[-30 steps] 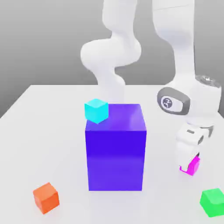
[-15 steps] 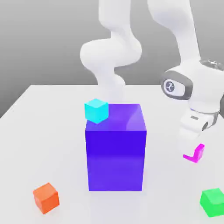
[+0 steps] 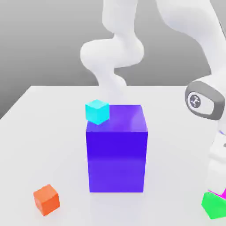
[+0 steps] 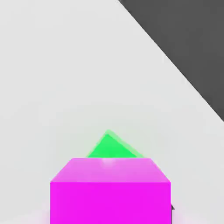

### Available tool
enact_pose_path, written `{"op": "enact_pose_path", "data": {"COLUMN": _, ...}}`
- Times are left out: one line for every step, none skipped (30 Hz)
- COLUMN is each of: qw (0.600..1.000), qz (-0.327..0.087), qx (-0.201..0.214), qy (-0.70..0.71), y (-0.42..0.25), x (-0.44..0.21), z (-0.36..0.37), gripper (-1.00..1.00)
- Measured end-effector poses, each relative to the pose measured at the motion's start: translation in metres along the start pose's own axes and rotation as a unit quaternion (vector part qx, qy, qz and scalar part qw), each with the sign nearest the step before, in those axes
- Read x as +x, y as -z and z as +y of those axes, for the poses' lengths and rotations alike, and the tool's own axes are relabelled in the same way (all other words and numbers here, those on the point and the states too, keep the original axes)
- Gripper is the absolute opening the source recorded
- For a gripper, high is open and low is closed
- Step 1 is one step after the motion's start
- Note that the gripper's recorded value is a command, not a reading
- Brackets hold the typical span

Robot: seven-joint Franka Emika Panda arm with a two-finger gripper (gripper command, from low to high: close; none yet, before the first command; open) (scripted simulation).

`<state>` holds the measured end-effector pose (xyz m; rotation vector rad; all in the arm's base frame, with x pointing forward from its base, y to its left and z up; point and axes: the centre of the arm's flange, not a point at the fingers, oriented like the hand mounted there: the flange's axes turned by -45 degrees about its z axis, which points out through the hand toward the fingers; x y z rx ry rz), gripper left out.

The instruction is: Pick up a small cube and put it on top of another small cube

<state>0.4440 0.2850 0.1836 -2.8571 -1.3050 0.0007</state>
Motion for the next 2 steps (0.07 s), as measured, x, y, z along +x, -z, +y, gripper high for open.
{"op": "enact_pose_path", "data": {"qw": 1.000, "qz": 0.000, "qx": 0.000, "qy": 0.000, "y": 0.0000, "x": 0.0000, "z": 0.0000, "gripper": 1.00}}
{"op": "enact_pose_path", "data": {"qw": 1.000, "qz": 0.000, "qx": 0.000, "qy": 0.000, "y": 0.0000, "x": 0.0000, "z": 0.0000, "gripper": 1.00}}
